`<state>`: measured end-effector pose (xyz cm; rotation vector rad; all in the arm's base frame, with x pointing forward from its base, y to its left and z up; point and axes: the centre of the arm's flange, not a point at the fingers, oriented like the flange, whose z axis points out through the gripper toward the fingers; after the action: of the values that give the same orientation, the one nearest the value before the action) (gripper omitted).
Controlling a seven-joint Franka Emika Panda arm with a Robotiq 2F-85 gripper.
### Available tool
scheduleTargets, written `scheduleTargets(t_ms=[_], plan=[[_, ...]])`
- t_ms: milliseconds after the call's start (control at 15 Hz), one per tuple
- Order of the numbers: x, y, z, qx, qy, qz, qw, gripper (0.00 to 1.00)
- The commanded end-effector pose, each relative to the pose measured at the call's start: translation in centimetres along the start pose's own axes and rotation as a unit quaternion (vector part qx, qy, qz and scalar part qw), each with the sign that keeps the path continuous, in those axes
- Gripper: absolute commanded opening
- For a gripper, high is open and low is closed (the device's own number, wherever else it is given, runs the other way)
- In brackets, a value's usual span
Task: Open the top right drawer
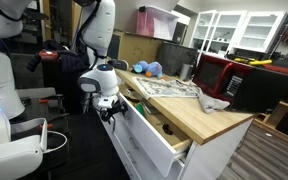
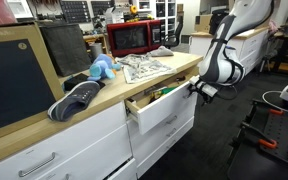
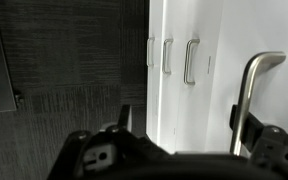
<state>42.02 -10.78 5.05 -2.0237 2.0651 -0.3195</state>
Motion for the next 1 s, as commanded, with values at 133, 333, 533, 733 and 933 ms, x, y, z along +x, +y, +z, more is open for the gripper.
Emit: scheduleTargets(t_ms=[133,333,533,733,933], plan=[[-1.1,-4.3,-4.0,-0.030,-0.032,-0.016,0.9989,1.00],[0.0,-0.9,0.4,0.003,-0.005,0.008,1.0000,1.00],[0.0,-0.9,0.4,0.003,-0.005,0.008,1.0000,1.00],[0.1,-1.3,0.6,0.021,0.003,0.014,0.9997,1.00],[0.0,-1.7,-0.6,0.041,-0.005,0.020,0.9990,1.00]])
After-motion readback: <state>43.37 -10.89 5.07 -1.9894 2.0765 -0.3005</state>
